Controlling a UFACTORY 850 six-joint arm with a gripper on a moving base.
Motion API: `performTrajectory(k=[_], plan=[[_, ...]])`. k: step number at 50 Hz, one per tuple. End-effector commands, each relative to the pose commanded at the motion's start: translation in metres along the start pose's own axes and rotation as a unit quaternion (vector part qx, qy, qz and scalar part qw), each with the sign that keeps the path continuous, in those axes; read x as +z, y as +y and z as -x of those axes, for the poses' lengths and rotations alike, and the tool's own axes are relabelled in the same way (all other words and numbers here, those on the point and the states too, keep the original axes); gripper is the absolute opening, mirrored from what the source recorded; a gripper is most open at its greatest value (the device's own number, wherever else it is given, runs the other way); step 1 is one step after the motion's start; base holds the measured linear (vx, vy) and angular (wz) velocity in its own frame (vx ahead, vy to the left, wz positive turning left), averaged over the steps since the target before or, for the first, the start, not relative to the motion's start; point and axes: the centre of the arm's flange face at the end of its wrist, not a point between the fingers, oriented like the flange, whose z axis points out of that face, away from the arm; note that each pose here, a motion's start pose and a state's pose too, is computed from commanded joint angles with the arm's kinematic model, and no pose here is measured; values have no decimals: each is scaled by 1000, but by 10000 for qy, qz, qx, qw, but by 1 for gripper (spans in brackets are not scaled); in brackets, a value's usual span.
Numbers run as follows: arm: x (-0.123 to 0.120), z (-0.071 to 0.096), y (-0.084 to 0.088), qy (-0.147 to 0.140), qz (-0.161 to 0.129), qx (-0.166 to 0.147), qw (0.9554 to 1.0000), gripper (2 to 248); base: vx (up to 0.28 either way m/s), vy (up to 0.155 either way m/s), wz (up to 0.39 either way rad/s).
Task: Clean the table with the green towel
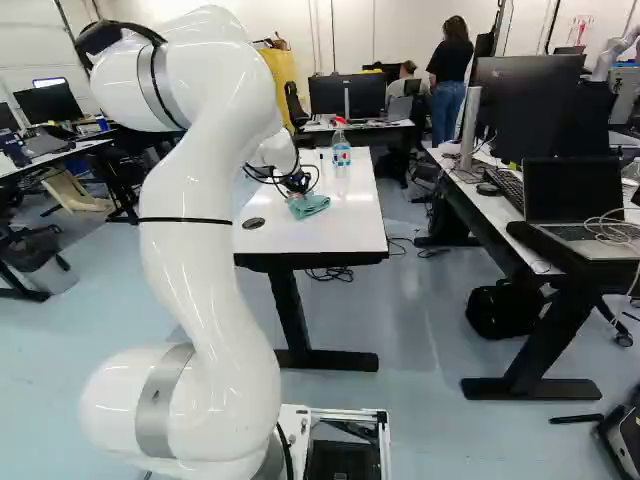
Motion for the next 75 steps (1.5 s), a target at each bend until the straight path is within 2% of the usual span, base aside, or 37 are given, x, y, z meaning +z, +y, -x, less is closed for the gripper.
performTrajectory(k=[19,43,57,75], plan=[[-9,6,-33,-36,-157,-179,9997,21,0,0,0],[-39,31,-56,-181,-281,-319,9989,21,0,0,0],[-57,49,-54,-273,-282,-316,9987,21,0,0,0],[-76,70,-35,-374,-188,-193,9989,21,0,0,0]])
